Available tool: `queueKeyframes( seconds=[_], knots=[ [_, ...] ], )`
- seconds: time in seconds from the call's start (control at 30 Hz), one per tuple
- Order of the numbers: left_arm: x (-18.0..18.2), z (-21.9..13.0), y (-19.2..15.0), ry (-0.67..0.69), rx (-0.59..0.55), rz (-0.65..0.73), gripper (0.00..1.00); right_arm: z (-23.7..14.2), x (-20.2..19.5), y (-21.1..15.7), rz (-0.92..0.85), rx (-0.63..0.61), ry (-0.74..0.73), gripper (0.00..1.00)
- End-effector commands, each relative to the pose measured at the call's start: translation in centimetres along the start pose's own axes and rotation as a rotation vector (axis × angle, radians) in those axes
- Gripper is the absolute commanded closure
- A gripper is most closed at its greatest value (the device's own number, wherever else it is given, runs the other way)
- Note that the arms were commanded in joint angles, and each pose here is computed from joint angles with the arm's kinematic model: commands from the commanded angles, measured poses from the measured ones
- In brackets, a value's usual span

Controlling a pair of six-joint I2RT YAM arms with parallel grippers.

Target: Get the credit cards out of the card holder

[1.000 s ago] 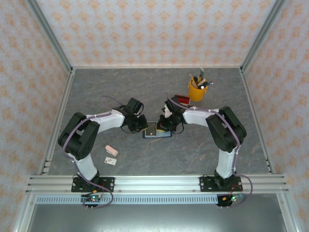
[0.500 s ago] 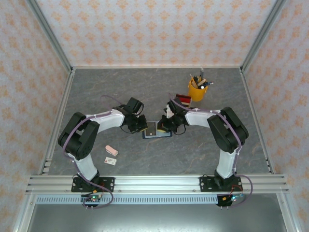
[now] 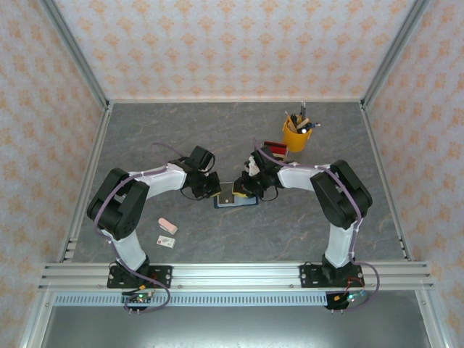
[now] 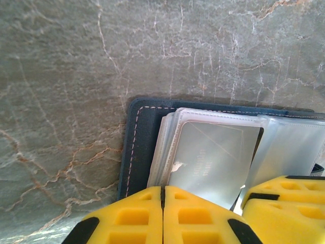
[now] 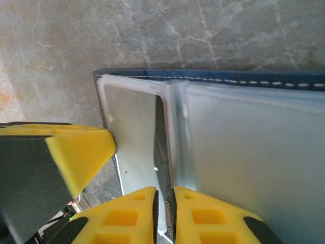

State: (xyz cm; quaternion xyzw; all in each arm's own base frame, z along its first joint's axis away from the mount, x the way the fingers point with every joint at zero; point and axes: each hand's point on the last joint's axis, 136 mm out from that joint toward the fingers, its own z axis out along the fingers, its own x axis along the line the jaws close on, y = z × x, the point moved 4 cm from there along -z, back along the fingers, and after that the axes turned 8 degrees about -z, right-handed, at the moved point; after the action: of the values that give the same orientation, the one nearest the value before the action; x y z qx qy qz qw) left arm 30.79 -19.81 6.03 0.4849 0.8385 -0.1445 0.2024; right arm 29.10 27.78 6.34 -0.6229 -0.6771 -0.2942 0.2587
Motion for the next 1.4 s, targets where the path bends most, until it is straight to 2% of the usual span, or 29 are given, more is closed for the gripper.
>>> queueKeyframes(
  seconds=[0.0,0.5,1.1,1.37],
  knots=[
    [2.2,0.9,-0.5,0.076,0.026,-0.023,0.93,0.4,-0.6,-0.2,-0.002,0.022,-0.030,0.82],
    [2.4,1.1,-0.6,0.072,0.030,-0.029,0.94,0.8,0.6,-0.1,-0.021,0.029,0.043,0.87],
    [2.8,1.6,-1.0,0.057,0.046,-0.045,0.97,1.1,1.6,1.0,-0.005,-0.009,0.108,0.84],
    [2.8,1.9,-1.5,0.035,0.057,-0.055,1.00,1.4,1.5,1.4,0.012,-0.013,0.090,0.91]
  ],
)
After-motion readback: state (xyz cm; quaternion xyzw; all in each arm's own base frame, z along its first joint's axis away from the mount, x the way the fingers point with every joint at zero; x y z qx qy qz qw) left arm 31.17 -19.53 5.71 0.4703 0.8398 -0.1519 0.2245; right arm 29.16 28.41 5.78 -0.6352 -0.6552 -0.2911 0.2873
